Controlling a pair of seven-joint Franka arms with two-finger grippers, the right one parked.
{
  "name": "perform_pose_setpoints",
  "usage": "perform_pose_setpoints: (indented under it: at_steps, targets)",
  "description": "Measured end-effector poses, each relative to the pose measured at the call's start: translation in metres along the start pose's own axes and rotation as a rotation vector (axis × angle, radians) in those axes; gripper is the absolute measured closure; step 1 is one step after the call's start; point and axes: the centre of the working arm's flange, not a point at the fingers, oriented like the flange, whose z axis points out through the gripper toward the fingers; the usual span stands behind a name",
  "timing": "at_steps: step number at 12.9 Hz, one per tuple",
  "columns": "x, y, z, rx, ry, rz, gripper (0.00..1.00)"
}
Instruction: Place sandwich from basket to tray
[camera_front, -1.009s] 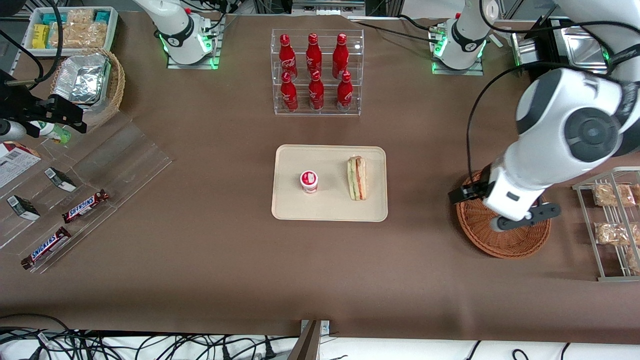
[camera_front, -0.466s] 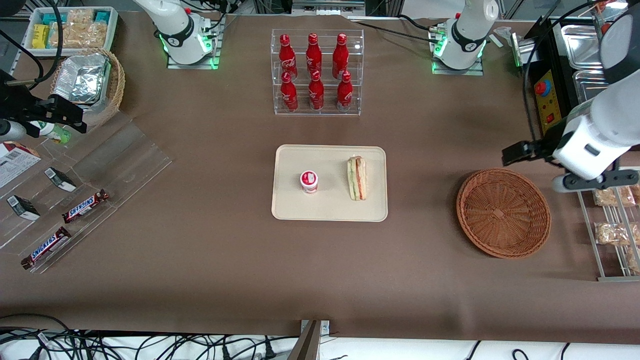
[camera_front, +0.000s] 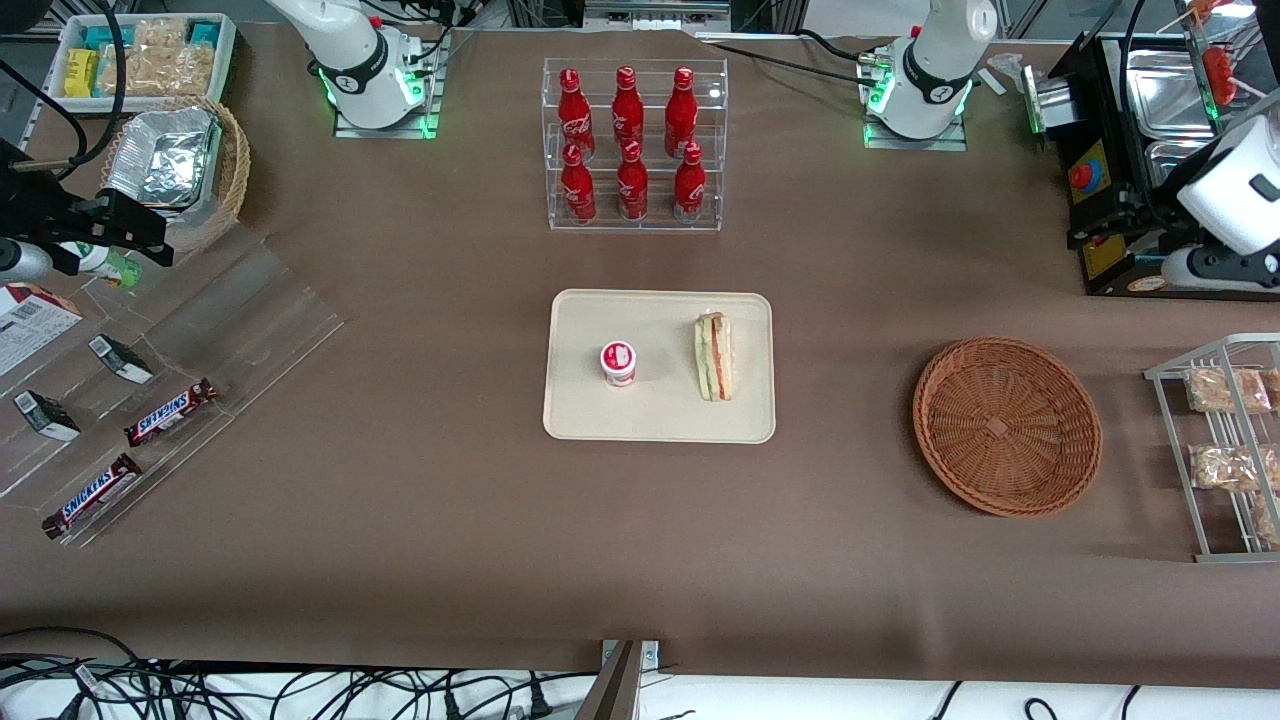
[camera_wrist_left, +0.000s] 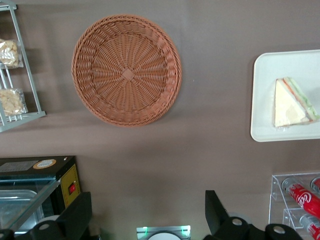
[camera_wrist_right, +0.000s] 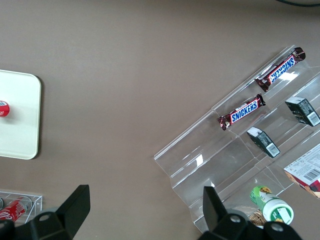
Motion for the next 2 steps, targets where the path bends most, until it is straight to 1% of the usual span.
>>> perform_pose_setpoints:
  at_steps: [2]
  targets:
    - [-0.0055,0.0071,-0.0008,-0.039,-0.001,0.010,0.00]
